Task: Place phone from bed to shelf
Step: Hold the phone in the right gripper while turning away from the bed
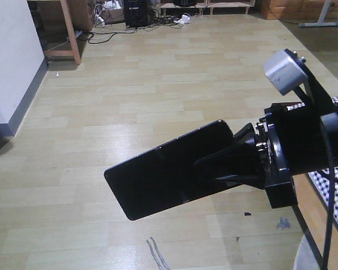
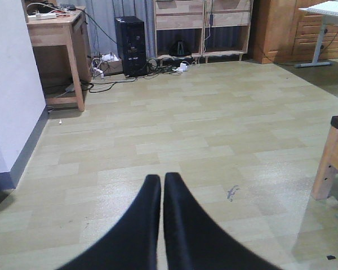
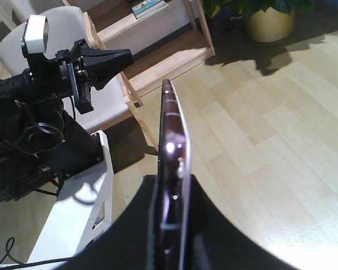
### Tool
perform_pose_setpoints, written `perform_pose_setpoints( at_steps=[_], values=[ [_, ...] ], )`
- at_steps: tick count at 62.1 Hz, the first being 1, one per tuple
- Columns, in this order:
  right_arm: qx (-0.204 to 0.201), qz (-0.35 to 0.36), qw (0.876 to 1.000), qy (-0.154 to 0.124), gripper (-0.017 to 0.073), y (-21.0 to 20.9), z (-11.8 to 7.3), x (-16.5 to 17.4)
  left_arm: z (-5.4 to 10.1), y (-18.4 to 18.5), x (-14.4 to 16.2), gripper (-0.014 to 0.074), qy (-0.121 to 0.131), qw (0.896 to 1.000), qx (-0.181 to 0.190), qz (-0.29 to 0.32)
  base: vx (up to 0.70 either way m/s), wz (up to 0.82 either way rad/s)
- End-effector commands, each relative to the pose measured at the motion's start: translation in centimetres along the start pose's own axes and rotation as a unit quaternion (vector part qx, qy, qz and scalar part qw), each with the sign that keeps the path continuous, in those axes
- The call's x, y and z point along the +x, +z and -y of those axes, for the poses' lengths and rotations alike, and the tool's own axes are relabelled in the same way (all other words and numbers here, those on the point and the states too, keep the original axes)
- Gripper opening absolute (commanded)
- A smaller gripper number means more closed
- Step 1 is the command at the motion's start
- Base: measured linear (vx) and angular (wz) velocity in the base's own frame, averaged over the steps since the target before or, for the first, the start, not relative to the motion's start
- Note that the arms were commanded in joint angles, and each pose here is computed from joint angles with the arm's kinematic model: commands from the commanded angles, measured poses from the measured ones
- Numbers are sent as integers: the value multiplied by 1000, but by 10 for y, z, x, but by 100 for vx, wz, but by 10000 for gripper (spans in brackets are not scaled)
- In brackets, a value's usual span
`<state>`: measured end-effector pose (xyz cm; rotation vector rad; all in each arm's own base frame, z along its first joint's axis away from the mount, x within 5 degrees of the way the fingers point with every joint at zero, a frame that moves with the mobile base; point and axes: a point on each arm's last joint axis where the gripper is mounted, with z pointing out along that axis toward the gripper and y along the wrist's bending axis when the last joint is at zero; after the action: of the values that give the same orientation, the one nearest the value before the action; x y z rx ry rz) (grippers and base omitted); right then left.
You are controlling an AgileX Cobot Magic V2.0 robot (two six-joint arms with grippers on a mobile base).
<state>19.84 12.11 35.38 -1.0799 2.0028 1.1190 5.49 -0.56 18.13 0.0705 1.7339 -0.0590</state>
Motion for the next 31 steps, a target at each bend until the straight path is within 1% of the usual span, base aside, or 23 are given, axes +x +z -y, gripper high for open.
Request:
perform_pose_setpoints(
  at_steps=[1, 31],
  values=[
    [-45, 34, 998, -11, -1, -8, -18, -11, -1, 0, -6, 1, -6, 999, -2, 38, 3, 3],
    [-45, 34, 998, -11, -1, -8, -18, -11, -1, 0, -6, 1, -6, 999, -2, 38, 6, 4]
  ],
)
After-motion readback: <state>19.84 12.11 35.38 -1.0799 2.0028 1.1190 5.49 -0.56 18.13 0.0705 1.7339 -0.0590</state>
